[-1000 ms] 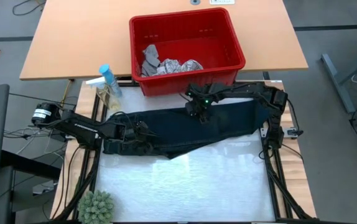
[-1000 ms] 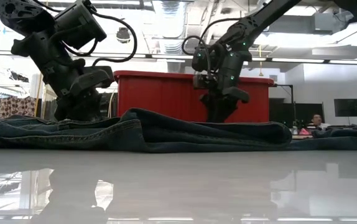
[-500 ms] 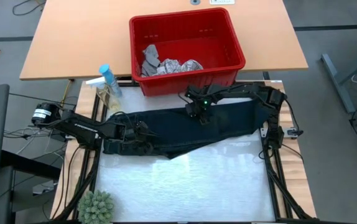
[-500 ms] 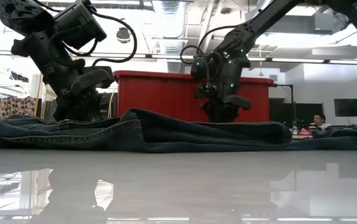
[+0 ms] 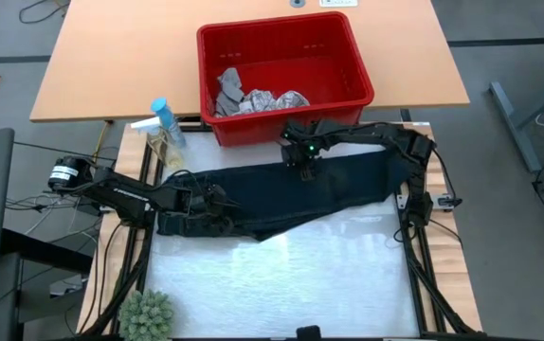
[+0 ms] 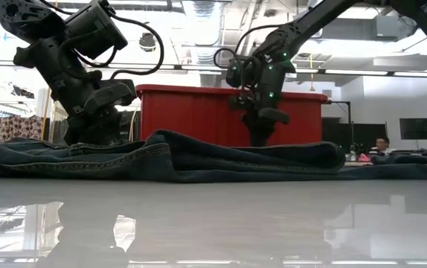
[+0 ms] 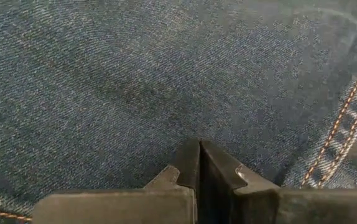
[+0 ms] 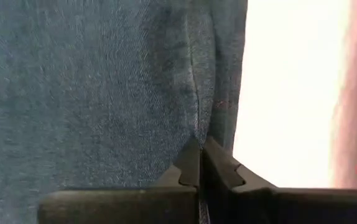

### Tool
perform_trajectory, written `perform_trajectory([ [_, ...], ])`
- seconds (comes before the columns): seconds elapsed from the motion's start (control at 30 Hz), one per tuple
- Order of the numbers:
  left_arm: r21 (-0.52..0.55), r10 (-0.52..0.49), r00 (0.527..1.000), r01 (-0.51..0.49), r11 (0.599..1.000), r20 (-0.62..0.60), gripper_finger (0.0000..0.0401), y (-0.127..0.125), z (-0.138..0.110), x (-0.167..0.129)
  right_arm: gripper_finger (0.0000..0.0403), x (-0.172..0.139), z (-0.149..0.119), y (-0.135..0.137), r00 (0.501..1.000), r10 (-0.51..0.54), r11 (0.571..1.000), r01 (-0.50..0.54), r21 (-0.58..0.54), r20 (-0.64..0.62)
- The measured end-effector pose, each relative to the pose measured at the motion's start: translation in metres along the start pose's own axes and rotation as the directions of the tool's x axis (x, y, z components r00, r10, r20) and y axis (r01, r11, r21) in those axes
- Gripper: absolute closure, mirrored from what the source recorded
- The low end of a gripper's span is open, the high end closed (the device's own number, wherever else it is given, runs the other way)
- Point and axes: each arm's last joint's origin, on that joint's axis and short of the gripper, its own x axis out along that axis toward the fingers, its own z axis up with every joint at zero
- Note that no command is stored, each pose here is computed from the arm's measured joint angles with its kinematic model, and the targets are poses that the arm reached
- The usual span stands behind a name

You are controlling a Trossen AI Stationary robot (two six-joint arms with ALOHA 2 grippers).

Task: Fold Laundry from Bin
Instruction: Fold the blue jeans

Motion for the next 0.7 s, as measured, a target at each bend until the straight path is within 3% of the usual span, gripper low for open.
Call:
perform_trajectory([
  [0.17,0.000,0.000,1.000,0.000,1.000,0.000,0.0401,0.000,0.000,0.000,0.0382,-0.006,-0.008,-0.007,0.998,0.029,0.999,-0.028,0.030,-0.053],
  [0.33,0.007,0.005,1.000,-0.005,1.000,-0.005,0.0401,0.000,-0.001,0.000,0.0359,-0.007,-0.017,-0.003,0.987,0.087,0.996,-0.082,0.046,-0.132],
  [0.7,0.015,0.018,1.000,-0.017,1.000,-0.019,0.0401,0.002,-0.002,0.000,0.0348,-0.011,-0.021,-0.009,0.989,0.077,0.991,-0.062,0.121,-0.125],
])
